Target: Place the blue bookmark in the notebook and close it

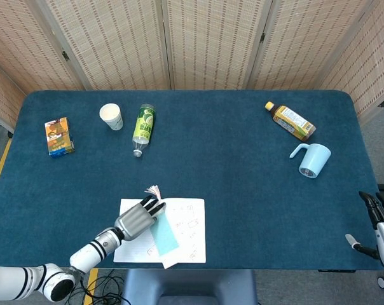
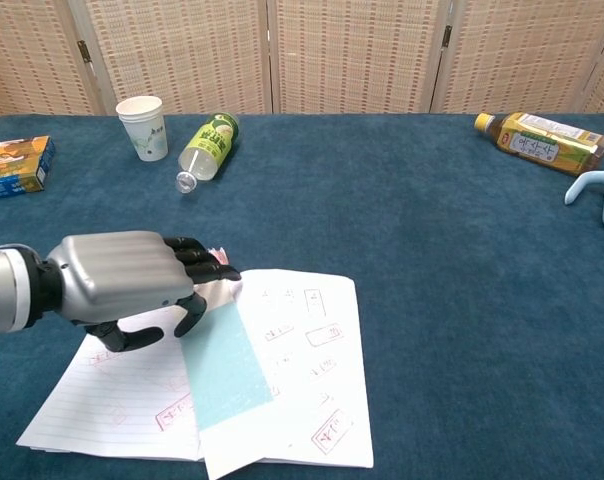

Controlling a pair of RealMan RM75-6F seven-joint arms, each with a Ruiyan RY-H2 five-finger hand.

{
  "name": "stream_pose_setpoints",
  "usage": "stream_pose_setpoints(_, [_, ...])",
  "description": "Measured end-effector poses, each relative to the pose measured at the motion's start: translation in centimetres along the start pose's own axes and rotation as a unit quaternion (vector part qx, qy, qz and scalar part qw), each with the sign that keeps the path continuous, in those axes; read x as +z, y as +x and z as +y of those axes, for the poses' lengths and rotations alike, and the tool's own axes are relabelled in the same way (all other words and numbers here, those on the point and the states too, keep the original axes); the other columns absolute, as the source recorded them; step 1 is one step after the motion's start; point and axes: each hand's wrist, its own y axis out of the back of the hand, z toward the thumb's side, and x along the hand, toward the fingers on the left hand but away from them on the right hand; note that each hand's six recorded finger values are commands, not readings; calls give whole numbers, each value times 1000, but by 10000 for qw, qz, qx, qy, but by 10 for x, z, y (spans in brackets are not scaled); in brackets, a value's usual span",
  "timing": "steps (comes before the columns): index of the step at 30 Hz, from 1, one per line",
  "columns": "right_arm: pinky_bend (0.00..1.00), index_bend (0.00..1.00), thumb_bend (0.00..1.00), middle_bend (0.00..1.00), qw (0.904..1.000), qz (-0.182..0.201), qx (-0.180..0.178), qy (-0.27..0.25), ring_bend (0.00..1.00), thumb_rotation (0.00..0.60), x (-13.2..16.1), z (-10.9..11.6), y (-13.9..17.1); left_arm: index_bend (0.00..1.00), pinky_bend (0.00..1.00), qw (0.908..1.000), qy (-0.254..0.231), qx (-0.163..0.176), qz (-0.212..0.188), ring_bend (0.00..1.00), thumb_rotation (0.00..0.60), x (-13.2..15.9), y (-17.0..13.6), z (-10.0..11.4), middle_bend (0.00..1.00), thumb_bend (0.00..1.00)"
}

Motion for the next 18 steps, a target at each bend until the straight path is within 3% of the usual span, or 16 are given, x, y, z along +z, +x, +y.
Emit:
stream_pose_setpoints(12, [120, 37, 113, 128, 10000, -24, -18, -5, 40, 600, -1, 1, 1, 269, 85, 9997, -37, 226, -81, 0, 600, 9, 10, 19, 0, 530])
stream_pose_setpoints(18, [120, 37, 113, 128, 10000, -15, -20, -16, 40, 600, -2, 1, 1, 180, 85, 9986, -70, 503, -112, 0, 600, 13, 10, 27, 0, 481])
